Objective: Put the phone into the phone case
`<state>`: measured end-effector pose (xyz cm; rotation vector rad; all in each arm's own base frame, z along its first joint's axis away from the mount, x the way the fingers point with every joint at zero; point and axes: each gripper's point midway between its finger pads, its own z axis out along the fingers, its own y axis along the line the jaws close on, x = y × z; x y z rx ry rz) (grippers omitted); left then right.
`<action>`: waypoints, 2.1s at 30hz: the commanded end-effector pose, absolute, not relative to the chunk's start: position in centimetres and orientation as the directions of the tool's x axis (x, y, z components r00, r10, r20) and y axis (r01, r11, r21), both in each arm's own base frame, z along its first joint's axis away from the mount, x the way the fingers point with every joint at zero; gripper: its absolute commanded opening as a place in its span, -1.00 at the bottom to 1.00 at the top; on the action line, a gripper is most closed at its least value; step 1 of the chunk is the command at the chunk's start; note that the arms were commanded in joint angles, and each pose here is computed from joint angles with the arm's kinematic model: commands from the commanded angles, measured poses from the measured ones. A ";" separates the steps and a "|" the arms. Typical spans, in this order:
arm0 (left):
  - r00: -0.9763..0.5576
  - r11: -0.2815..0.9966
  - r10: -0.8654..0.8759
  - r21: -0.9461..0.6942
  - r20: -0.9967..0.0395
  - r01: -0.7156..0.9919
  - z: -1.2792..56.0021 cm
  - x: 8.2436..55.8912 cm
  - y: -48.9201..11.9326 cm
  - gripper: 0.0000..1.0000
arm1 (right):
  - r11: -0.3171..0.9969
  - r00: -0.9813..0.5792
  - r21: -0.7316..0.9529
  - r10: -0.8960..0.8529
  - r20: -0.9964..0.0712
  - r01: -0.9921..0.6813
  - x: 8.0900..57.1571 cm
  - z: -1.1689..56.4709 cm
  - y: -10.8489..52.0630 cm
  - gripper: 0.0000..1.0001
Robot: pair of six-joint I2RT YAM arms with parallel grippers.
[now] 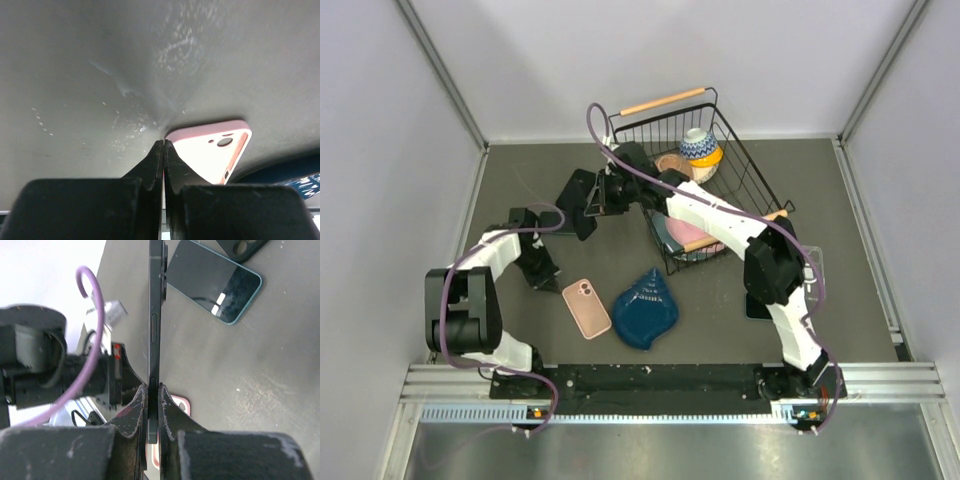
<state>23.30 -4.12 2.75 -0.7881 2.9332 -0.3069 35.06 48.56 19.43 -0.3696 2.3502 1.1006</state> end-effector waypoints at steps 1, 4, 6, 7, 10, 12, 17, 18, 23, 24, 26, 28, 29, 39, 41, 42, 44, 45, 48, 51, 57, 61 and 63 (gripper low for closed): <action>-0.828 0.829 -0.548 -0.208 -0.116 -0.520 4.2 26.0 -2.0 -1.00 | 0.561 -0.757 0.628 0.002 -0.653 -0.540 33.3 25.9 48.0 -1.00; -0.818 0.827 -0.557 -0.193 -0.145 -0.529 4.4 26.7 -0.8 -1.00 | 0.555 -0.752 0.616 -0.027 -0.659 -0.559 32.0 25.8 47.7 -1.00; -0.814 0.823 -0.563 -0.192 -0.143 -0.535 4.4 27.0 -0.4 -1.00 | 0.549 -0.752 0.612 -0.046 -0.657 -0.568 31.1 25.6 47.5 -1.00; -0.806 0.814 -0.575 -0.200 -0.140 -0.546 4.4 27.0 -0.1 -1.00 | 0.545 -0.753 0.612 -0.056 -0.655 -0.573 30.5 25.5 47.5 -1.00; -0.799 0.793 -0.589 -0.274 -0.121 -0.543 4.9 26.8 -1.4 -0.90 | 0.545 -0.758 0.603 -0.095 -0.645 -0.582 28.2 24.6 47.2 -1.00; -0.791 0.784 -0.598 -0.298 -0.129 -0.545 5.2 26.1 -1.8 -0.37 | 0.556 -0.771 0.601 -0.119 -0.625 -0.574 26.7 23.3 47.0 -1.00; -0.779 0.755 -0.617 -0.363 -0.112 -0.546 5.8 24.9 -3.2 0.21 | 0.574 -0.791 0.598 -0.153 -0.593 -0.559 22.9 21.4 46.2 -1.00; -0.779 0.749 -0.618 -0.384 -0.107 -0.540 5.9 25.0 -3.5 0.13 | 0.571 -0.795 0.603 -0.159 -0.585 -0.558 22.1 21.0 46.4 -1.00; -0.778 0.749 -0.620 -0.368 -0.100 -0.551 5.3 24.6 -3.4 -0.15 | 0.595 -0.825 0.616 -0.154 -0.543 -0.516 19.9 18.9 45.8 -1.00; -0.778 0.751 -0.620 -0.366 -0.105 -0.549 5.4 24.7 -3.3 -0.16 | 0.596 -0.827 0.615 -0.159 -0.540 -0.516 19.6 18.5 45.8 -1.00; -0.775 0.756 -0.621 -0.353 -0.117 -0.551 5.3 24.6 -2.9 -0.15 | 0.598 -0.837 0.622 -0.165 -0.522 -0.506 18.9 17.5 45.9 -1.00; -0.774 0.767 -0.616 -0.334 -0.143 -0.549 5.5 24.7 -2.4 -0.10 | 0.591 -0.841 0.632 -0.162 -0.517 -0.502 18.5 17.2 46.3 -1.00; -0.772 0.770 -0.616 -0.330 -0.156 -0.547 5.7 24.8 -2.2 -0.09 | 0.594 -0.846 0.635 -0.160 -0.508 -0.494 18.3 16.9 46.3 -1.00; -0.765 0.688 -0.644 -0.453 -0.021 -0.567 4.9 24.0 -4.3 -0.25 | 0.595 -0.867 0.654 -0.163 -0.471 -0.467 16.5 14.4 48.6 -1.00; -0.740 0.682 -0.673 -0.389 0.001 -0.620 3.9 23.6 -3.3 -0.91 | 0.613 -0.872 0.646 -0.161 -0.462 -0.455 16.3 13.4 48.8 -1.00; -0.731 0.693 -0.682 -0.314 0.005 -0.649 3.3 22.8 -2.4 -1.00 | 0.620 -0.875 0.643 -0.158 -0.458 -0.449 16.3 13.1 48.8 -1.00; -0.726 0.691 -0.687 -0.286 0.025 -0.664 2.5 22.3 -2.2 -1.00 | 0.633 -0.881 0.640 -0.149 -0.450 -0.434 16.4 12.6 48.6 -1.00; -0.719 0.686 -0.694 -0.284 0.022 -0.670 2.3 22.3 -2.1 -1.00 | 0.642 -0.883 0.638 -0.143 -0.446 -0.426 16.5 12.3 48.5 -1.00; -0.685 0.659 -0.729 -0.267 0.007 -0.704 1.6 21.4 -1.8 -1.00 | 0.657 -0.891 0.631 -0.146 -0.431 -0.413 16.4 11.3 48.4 -1.00; -0.670 0.653 -0.742 -0.257 -0.029 -0.712 1.2 21.0 -1.5 -1.00 | 0.671 -0.893 0.620 -0.151 -0.423 -0.407 16.3 10.3 48.3 -1.00; -0.677 0.649 -0.736 -0.272 0.009 -0.710 0.7 20.6 -2.1 -1.00 | 0.689 -0.904 0.611 -0.156 -0.399 -0.389 16.2 8.6 48.5 -1.00; -0.674 0.647 -0.739 -0.261 0.015 -0.716 0.2 20.3 -2.1 -1.00 | 0.694 -0.914 0.616 -0.160 -0.372 -0.372 15.8 7.4 48.8 -1.00; -0.674 0.647 -0.739 -0.261 0.018 -0.716 0.2 20.2 -2.2 -1.00 | 0.686 -0.915 0.624 -0.165 -0.368 -0.374 15.4 7.4 49.2 -1.00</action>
